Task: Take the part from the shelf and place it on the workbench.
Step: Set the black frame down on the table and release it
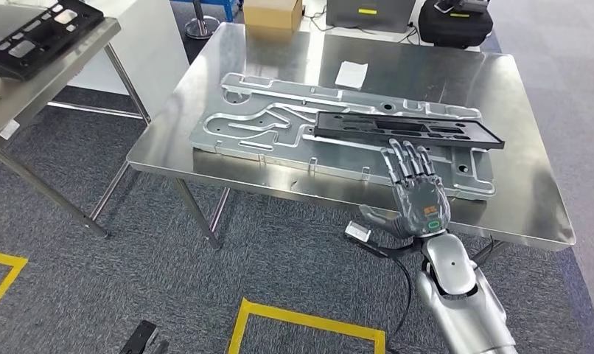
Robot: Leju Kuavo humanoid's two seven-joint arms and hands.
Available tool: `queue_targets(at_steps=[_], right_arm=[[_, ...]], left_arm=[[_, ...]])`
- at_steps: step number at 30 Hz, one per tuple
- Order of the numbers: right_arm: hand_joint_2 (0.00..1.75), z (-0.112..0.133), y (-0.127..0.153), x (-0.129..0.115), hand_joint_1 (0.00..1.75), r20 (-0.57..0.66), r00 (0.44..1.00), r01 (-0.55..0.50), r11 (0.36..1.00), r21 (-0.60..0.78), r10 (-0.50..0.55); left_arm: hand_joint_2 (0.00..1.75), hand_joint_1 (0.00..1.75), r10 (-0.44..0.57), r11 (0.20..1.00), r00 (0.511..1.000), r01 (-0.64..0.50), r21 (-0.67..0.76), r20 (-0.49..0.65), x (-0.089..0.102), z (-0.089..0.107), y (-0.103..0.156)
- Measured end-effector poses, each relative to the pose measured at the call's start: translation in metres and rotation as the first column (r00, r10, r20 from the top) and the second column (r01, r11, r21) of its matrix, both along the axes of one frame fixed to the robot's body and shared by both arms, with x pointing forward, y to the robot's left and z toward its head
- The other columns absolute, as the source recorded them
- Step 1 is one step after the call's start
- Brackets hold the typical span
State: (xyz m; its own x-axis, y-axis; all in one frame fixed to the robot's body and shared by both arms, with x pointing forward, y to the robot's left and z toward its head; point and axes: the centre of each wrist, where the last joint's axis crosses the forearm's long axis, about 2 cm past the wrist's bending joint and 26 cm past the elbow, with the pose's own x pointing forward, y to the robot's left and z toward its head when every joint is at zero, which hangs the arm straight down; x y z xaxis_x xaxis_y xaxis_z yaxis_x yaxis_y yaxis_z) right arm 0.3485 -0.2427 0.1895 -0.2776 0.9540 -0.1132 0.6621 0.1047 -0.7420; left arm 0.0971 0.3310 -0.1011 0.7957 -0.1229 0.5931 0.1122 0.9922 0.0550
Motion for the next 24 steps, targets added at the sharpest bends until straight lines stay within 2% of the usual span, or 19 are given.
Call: queue_targets(at_steps=[9,12,16,18,20,21,24], right_arm=[[0.0,0.0,0.004,-0.041,0.0,0.028,0.999,-0.046,0.98,0.192,0.042],[0.0,0.0,0.0,-0.057,0.0,0.046,0.997,-0.074,0.951,0.301,0.063],[0.0,-0.011,-0.005,-0.085,0.0,0.033,0.993,-0.116,0.887,0.447,0.113],[0.0,-0.019,-0.007,-0.099,0.0,0.01,0.984,-0.155,0.813,0.561,0.18],[0.0,-0.03,-0.008,-0.115,0.0,0.009,0.963,-0.199,0.693,0.693,0.268],[0.44,-0.036,-0.008,-0.124,0.0,0.014,0.953,-0.213,0.634,0.743,0.303],[0.44,-0.053,-0.009,-0.144,0.0,0.018,0.926,-0.208,0.469,0.858,0.376]], left_arm=[[0.0,0.0,0.021,1.0,1.0,-0.021,-0.004,0.003,-0.01,-0.002,-0.001],[0.0,0.0,0.043,0.999,0.999,-0.043,-0.004,0.015,-0.013,-0.003,-0.001],[0.0,0.0,0.072,0.997,0.997,-0.072,-0.008,0.008,-0.026,-0.005,-0.001],[0.0,0.0,0.087,0.996,0.996,-0.087,-0.009,0.009,-0.03,-0.006,-0.001],[0.0,0.0,0.108,0.994,0.994,-0.108,-0.011,0.006,-0.035,-0.007,-0.002],[0.0,0.0,0.117,0.993,0.993,-0.117,-0.011,0.003,-0.039,-0.007,-0.002],[0.0,0.0,0.137,0.991,0.991,-0.137,-0.013,-0.003,-0.045,-0.008,-0.005]])
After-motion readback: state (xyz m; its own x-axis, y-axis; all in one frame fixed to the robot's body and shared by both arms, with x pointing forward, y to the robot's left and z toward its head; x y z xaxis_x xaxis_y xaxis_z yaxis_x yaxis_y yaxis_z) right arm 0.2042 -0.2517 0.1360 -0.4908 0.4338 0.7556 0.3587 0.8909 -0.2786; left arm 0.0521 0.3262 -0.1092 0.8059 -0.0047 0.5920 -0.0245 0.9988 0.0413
